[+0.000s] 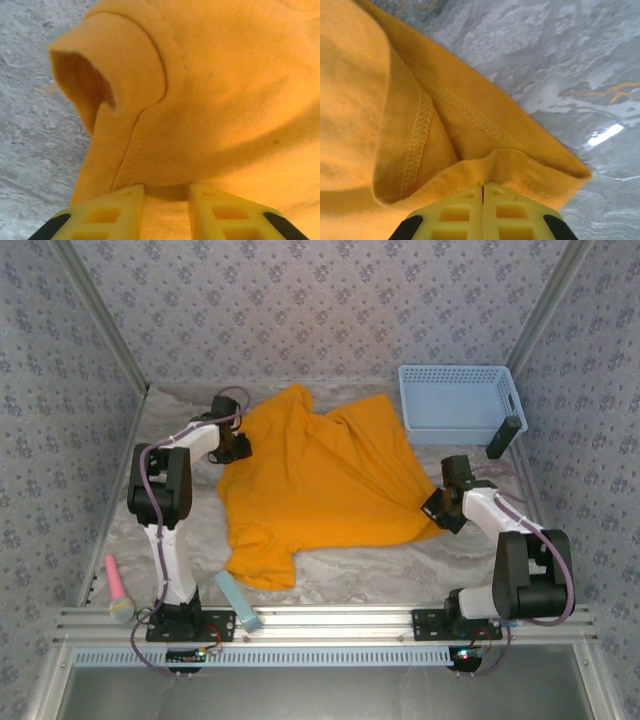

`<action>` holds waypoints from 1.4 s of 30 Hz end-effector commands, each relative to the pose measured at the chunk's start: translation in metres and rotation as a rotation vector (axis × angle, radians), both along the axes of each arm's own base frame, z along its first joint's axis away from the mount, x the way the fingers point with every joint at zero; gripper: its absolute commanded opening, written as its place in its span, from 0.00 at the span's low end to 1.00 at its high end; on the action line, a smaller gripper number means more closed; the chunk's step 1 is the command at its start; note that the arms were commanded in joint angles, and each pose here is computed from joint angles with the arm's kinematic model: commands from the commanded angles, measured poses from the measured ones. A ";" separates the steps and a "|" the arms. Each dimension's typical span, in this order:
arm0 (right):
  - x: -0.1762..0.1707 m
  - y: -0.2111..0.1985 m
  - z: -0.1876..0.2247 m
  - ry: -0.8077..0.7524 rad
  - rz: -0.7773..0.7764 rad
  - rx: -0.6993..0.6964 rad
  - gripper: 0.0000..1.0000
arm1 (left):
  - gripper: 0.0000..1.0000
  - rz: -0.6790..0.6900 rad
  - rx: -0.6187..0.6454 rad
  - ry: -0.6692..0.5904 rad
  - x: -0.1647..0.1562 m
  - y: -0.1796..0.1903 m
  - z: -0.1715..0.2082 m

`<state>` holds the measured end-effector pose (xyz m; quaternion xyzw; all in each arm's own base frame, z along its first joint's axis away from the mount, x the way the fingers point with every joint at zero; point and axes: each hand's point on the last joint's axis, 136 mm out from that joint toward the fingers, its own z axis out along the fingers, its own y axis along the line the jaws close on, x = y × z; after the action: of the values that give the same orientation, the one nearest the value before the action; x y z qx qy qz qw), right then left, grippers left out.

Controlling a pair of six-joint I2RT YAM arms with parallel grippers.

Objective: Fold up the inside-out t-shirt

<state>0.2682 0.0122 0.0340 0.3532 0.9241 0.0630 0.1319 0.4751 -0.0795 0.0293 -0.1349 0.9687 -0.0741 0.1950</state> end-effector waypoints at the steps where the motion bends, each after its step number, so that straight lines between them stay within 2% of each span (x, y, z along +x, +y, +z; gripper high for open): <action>1: -0.011 -0.017 0.014 0.000 -0.070 -0.066 0.00 | 0.27 0.082 0.045 -0.002 0.001 0.026 -0.004; 6: -0.042 -0.030 0.040 -0.012 -0.143 -0.131 0.00 | 0.24 0.120 0.048 -0.005 0.001 0.047 -0.003; 9: -0.079 -0.029 0.023 0.045 -0.211 -0.141 0.00 | 0.24 0.136 0.046 -0.008 0.000 0.058 -0.003; 12: -0.106 -0.018 -0.008 0.110 -0.233 -0.090 0.00 | 0.27 0.138 0.015 -0.016 0.001 0.061 -0.002; 13: -0.109 -0.015 -0.012 0.128 -0.227 -0.073 0.06 | 0.31 0.123 -0.013 -0.019 0.002 0.057 0.000; 16: -0.101 -0.011 0.002 0.101 -0.189 -0.072 0.37 | 0.39 0.071 -0.092 -0.032 0.005 0.040 0.015; 17: -0.093 -0.011 0.013 0.067 -0.169 -0.091 0.43 | 0.40 0.059 -0.107 -0.041 0.004 0.036 0.022; 18: -0.086 -0.011 0.024 0.034 -0.140 -0.109 0.44 | 0.43 0.050 -0.117 -0.053 0.003 0.034 0.031; 21: -0.047 0.020 0.059 -0.111 0.059 -0.086 0.42 | 0.51 0.024 -0.143 -0.086 0.000 0.026 0.055; 23: -0.015 0.083 0.077 -0.265 0.350 0.005 0.40 | 0.52 0.014 -0.146 -0.076 -0.003 0.025 0.066; 25: -0.003 0.159 0.092 -0.405 0.663 0.092 0.44 | 0.52 0.003 -0.152 -0.075 -0.004 0.023 0.072; 29: -0.019 0.276 0.091 -0.504 1.192 0.049 0.50 | 0.51 0.013 -0.149 -0.059 -0.006 0.023 0.063; 32: -0.052 0.355 0.082 -0.517 1.484 0.164 0.51 | 0.51 0.013 -0.139 -0.042 -0.007 0.021 0.050; 35: -0.079 0.414 0.075 -0.555 1.641 0.277 0.51 | 0.50 0.025 -0.107 -0.004 -0.013 0.027 0.035; 38: -0.082 0.456 0.076 -0.574 1.704 0.344 0.50 | 0.48 0.052 -0.088 0.014 -0.022 0.033 0.027; 42: -0.101 0.478 0.042 -0.494 1.843 0.317 0.48 | 0.49 0.064 -0.095 0.047 -0.040 0.033 0.026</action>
<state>0.1831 0.4754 0.0826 -0.4634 0.8003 0.3317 0.1864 0.4511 -0.0469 0.0542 -0.1713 0.9610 -0.1178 0.1826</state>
